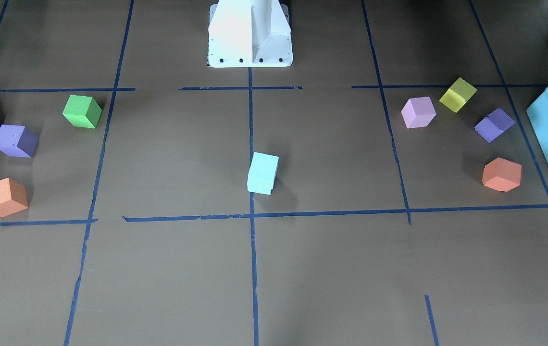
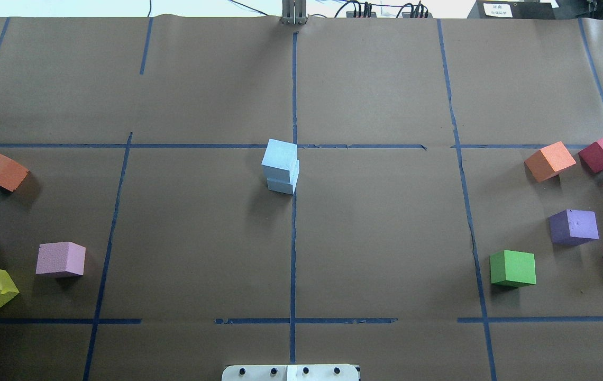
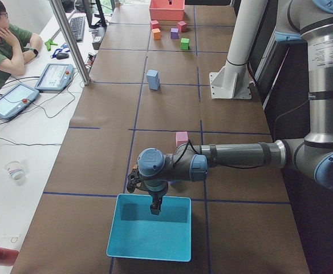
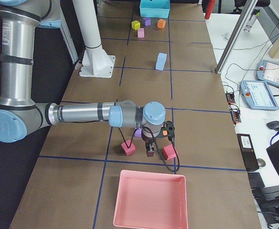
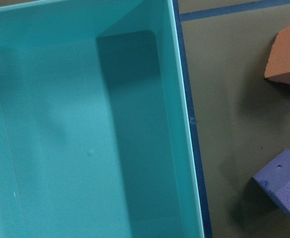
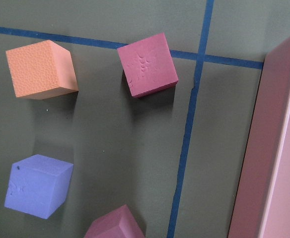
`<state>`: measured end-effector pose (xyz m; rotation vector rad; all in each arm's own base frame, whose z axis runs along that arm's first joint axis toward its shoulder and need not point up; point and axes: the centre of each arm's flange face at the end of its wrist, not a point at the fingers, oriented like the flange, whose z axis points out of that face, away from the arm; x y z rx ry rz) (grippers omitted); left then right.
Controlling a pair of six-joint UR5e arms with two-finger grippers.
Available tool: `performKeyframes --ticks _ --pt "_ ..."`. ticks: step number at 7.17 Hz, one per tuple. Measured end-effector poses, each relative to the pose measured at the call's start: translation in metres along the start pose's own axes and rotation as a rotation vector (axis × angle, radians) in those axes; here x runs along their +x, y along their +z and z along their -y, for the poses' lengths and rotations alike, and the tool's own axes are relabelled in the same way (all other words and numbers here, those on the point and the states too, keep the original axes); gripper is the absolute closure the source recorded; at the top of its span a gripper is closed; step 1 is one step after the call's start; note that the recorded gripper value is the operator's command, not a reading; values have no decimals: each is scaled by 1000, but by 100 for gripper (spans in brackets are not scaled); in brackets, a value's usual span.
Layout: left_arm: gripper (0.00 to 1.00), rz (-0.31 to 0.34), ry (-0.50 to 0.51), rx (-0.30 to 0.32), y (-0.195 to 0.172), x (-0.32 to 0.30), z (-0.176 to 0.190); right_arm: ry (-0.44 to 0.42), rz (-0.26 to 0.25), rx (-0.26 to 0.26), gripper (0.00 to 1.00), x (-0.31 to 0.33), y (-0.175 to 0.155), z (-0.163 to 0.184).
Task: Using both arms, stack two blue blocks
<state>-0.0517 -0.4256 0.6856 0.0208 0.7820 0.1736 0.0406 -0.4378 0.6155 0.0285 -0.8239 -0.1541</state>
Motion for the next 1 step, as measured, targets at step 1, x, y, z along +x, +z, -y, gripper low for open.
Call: performKeyframes --ticks 1 --pt "0 0 0 0 0 0 0 0 0 0 0 0 0 0"
